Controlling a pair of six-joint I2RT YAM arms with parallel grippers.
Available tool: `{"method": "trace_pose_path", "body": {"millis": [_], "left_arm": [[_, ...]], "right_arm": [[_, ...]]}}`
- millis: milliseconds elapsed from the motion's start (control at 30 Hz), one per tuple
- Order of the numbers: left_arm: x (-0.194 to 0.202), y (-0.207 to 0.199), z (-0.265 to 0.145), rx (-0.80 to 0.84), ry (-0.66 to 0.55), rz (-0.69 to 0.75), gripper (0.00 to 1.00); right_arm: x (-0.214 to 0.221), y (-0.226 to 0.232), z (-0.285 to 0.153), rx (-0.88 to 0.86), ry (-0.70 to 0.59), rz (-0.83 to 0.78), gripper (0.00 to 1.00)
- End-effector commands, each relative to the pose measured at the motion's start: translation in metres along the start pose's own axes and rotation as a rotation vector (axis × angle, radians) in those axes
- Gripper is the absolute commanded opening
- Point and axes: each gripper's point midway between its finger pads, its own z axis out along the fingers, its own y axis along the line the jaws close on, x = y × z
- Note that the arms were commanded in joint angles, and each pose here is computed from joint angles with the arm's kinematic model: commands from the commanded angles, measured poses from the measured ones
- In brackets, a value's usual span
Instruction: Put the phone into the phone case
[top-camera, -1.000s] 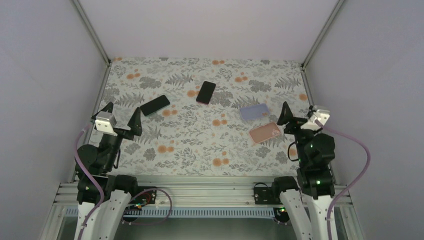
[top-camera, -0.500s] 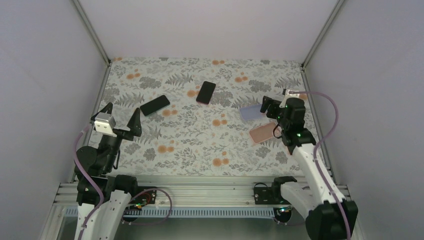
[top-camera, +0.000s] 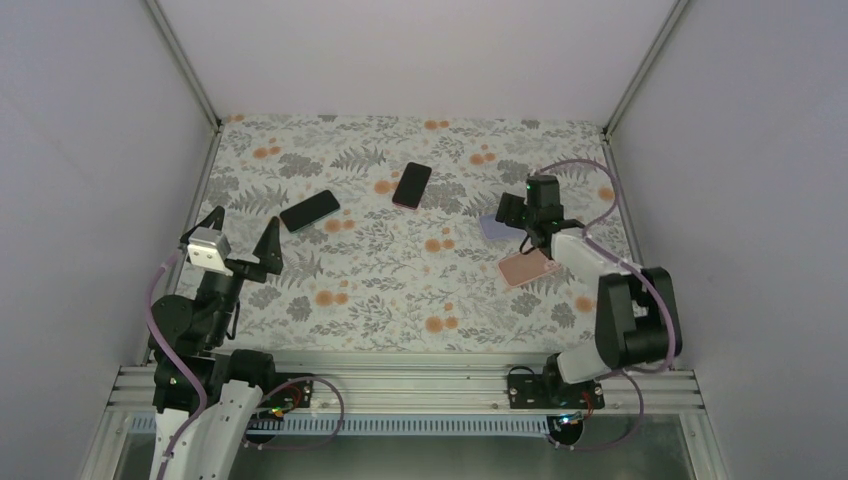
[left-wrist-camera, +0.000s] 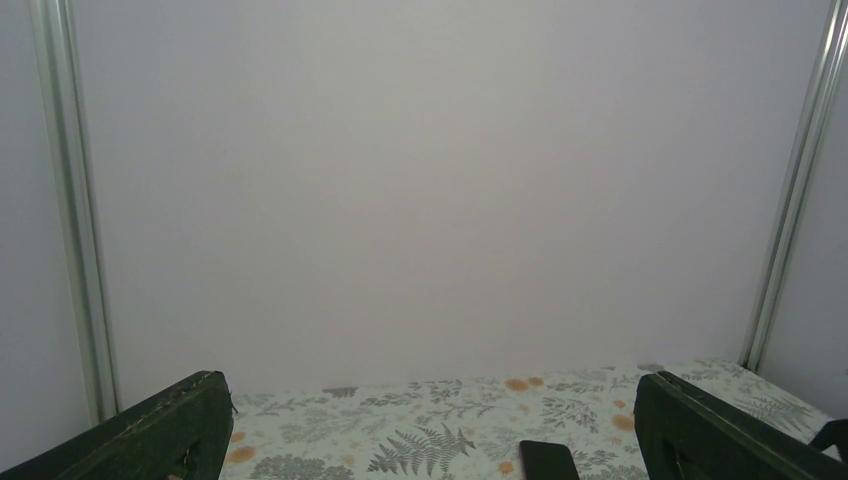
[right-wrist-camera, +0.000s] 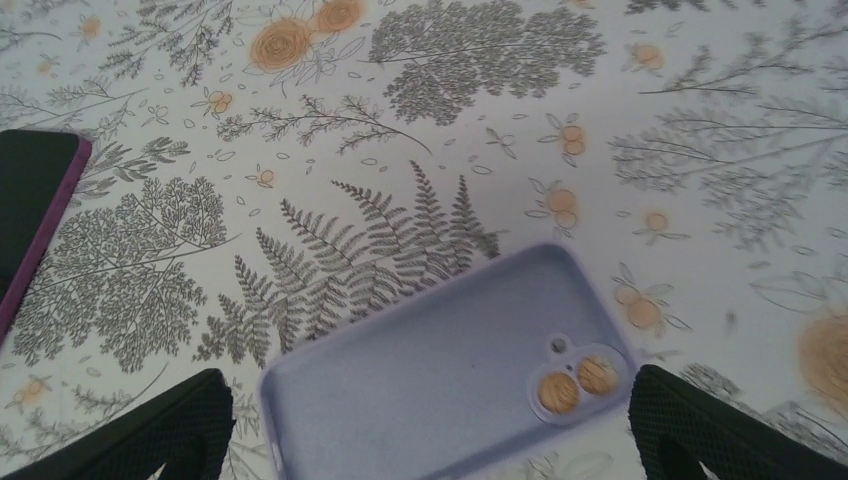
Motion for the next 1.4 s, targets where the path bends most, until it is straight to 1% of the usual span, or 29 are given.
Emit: {"method": "trace_pose_path", "body": {"millis": [0,167,233,300,567,733,867,1033,1167,1300,1367], "left_arm": [[-0.002,-0.001,-0.001,0.005,-0.017,0.012,1.0],[-0.002,-0.001,-0.001,0.007,-0.019,0.012,1.0],[-0.003,-0.001,-0.001,0.008,-0.02,0.012,1.0],[-0.002,-0.001,-0.001,0.008,-0.019,0.013,1.0],[-0.003,-0.002,-0.001,0.013,-0.024,0.014,1.0],[-0.004,-0.003,-0.002,0.017,-0.027,0.014,1.0],[-0.004,-0.003,-0.002,0.016,-0.027,0.014,1.0],[-0.004,-0.003,-0.002,0.016,-0.028,0.014,1.0],[-0.004,-0.003,-0.003,0.016,-0.031,0.015,1.0],[-0.006,-0.003,-0.003,0.016,-0.035,0.015,1.0],[-0.005,-0.003,-0.004,0.016,-0.035,0.014,1.0]], "right_arm": [[-0.021,0.014,0.022,0.012,-0.039,0.024,0.94],[-0.013,0.013,0.047,0.069,-0.018,0.056,0.91],[-0.002,0.012,0.062,0.093,0.022,0.06,0.85],[0.004,0.011,0.07,0.119,0.042,0.071,0.82],[0.025,0.008,0.085,0.161,0.088,0.09,0.66],[0.033,0.004,0.093,0.183,0.108,0.088,0.51],[0.033,0.005,0.099,0.188,0.113,0.085,0.51],[0.031,0.01,0.1,0.165,0.112,0.094,0.54],[0.035,0.008,0.104,0.182,0.135,0.084,0.54],[0.043,0.007,0.107,0.184,0.159,0.08,0.53],[0.046,0.007,0.107,0.18,0.169,0.079,0.48]]}}
